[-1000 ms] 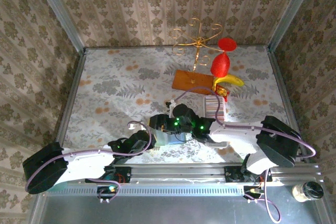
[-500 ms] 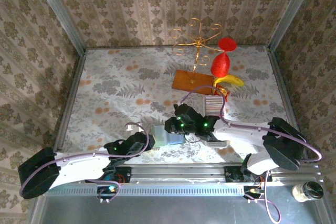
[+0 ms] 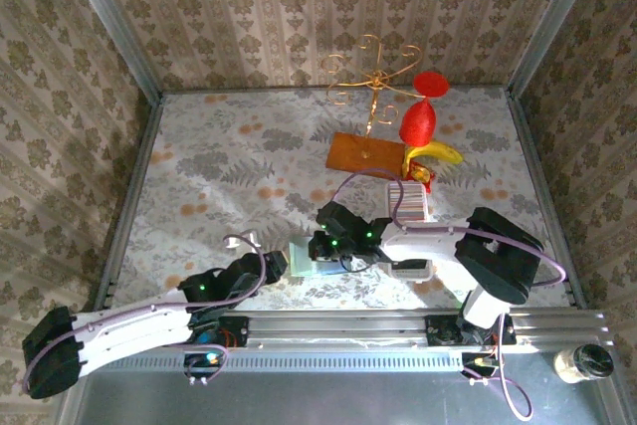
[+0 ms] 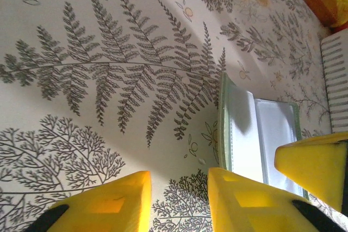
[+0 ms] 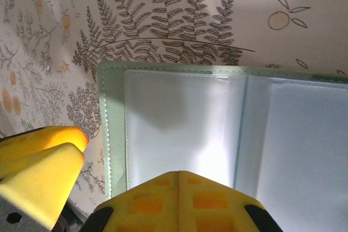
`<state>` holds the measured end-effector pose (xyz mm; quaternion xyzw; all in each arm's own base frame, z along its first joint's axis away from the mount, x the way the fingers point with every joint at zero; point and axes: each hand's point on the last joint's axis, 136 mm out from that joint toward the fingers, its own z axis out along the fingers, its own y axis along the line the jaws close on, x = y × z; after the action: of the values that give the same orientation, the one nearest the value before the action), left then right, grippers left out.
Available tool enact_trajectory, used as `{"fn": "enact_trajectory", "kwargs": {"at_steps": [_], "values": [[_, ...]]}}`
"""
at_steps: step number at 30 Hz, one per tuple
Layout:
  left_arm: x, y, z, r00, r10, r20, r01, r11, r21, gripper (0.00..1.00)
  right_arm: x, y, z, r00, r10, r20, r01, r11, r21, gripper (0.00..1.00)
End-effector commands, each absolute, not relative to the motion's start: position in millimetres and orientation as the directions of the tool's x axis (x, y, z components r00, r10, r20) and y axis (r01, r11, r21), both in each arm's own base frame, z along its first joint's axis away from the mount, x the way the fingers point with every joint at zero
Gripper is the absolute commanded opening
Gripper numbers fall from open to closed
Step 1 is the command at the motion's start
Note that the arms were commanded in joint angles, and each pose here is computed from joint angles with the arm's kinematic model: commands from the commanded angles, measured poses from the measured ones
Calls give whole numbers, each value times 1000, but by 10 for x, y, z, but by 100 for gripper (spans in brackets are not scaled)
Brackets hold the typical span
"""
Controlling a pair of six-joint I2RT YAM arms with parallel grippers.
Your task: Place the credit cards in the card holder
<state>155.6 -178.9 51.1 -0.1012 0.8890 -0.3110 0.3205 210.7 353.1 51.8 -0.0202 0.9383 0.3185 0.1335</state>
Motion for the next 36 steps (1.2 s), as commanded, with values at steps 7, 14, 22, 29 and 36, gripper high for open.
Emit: {"fn": "enact_trajectory", "kwargs": {"at_steps": [7,14,22,29,36], "values": [[1523,-1650,542,-773,-341,-535,15,833,-553,30,2037,3617,387,-971,-13,-239,-149,814,562,0],[1535,-1708,675,-774,-334,-538,33,827,-561,21,2046,3630,417,-968,-10,-250,-154,811,565,0],[1573,-1759,853,-765,-325,-555,51,829,-557,19,2089,3644,674,-948,-12,-317,-208,779,591,3],[1641,-1806,1028,-739,-313,-597,90,832,-547,18,2215,3413,1272,-868,-71,-491,-361,768,529,13],[1723,-1870,1120,-711,-298,-636,120,840,-528,18,2367,2863,2185,-638,-165,-752,-584,741,333,27]]}}
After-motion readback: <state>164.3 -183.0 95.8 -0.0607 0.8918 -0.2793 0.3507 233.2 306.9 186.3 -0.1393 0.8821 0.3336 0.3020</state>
